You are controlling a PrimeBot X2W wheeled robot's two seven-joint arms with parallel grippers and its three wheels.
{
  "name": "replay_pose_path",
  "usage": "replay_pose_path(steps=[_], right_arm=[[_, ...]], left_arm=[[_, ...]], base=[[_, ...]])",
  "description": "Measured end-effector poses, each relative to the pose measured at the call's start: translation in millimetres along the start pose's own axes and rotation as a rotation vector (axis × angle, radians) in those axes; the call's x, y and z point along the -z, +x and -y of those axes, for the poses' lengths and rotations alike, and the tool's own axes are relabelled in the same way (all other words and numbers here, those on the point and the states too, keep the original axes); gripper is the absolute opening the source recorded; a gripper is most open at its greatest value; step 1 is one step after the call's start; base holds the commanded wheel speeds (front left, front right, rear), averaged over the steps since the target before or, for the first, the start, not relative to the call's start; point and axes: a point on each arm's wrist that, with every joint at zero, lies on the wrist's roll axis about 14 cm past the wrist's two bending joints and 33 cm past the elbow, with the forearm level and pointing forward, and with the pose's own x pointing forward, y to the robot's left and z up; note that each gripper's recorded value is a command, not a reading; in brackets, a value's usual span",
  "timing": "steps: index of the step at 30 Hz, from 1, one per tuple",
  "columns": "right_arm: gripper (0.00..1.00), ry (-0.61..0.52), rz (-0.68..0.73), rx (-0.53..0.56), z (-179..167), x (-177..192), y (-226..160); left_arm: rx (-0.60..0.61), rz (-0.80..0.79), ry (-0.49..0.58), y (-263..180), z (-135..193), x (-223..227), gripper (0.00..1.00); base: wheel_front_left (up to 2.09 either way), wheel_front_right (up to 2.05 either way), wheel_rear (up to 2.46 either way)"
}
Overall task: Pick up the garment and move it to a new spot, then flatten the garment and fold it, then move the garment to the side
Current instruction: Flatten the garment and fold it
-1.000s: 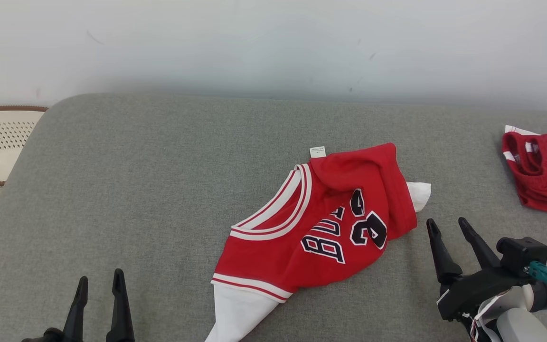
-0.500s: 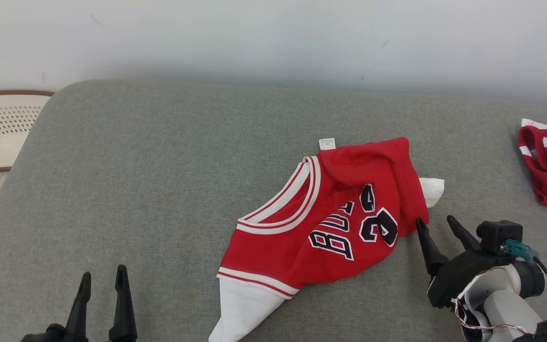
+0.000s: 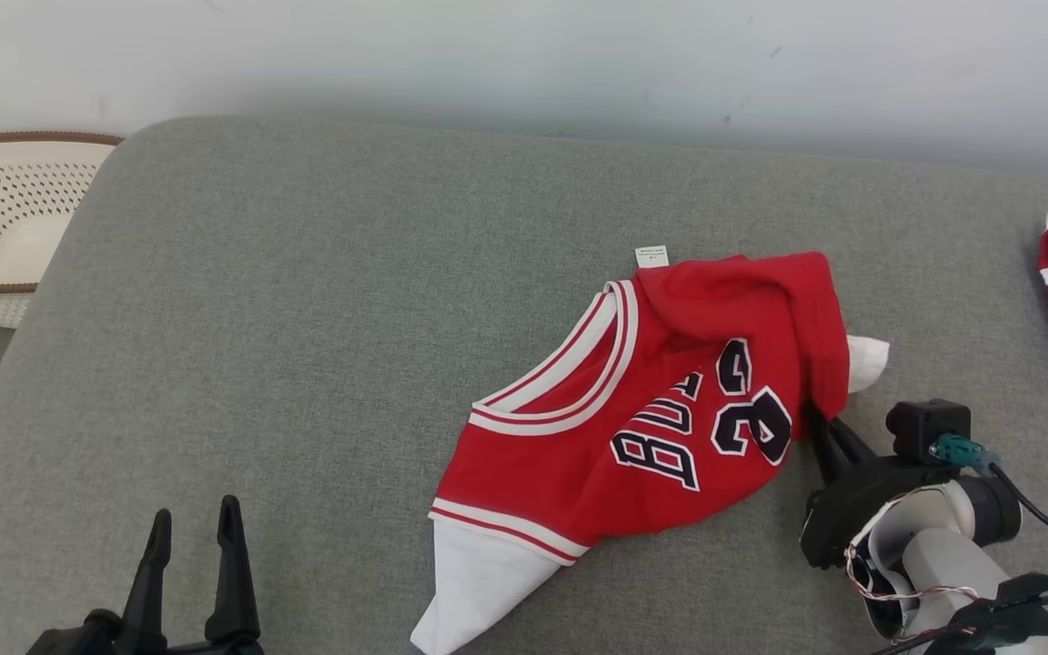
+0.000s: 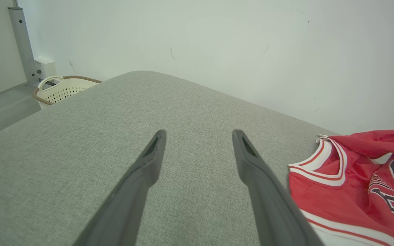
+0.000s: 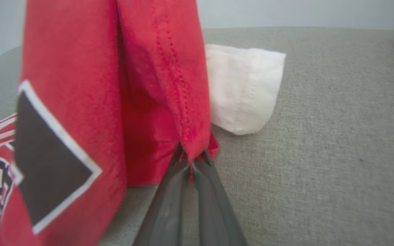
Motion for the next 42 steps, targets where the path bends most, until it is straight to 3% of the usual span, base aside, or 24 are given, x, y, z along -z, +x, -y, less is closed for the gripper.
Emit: replay_pose_path(steps=[8, 22, 30, 42], right_arm=[[0.00, 0.011, 0.103, -0.058, -15.8, -34.6, -2.7], [0.00, -0.067, 0.315, -0.147, -35.7, -144.7, -31.9], [0.00, -0.065, 0.277, -0.154, -45.1, -141.4, -47.1], [0.00, -0.012, 0.192, -0.044, -26.6, -111.8, -89.1]], left_arm=[[0.012, 0.001, -0.007, 2.0, 5.4, 0.4, 1.00], [0.043, 0.023, -0.026, -3.1, 16.7, -7.4, 1.00], [0.031, 0.029, -0.026, -7.8, 11.7, -10.0, 1.00], [0.061, 0.025, -0.030, -6.9, 21.9, -8.1, 1.00]], base=[[0.00, 0.00, 0.00], [0.00, 0.00, 0.00], [0.00, 0.00, 0.00], [0.00, 0.00, 0.00]])
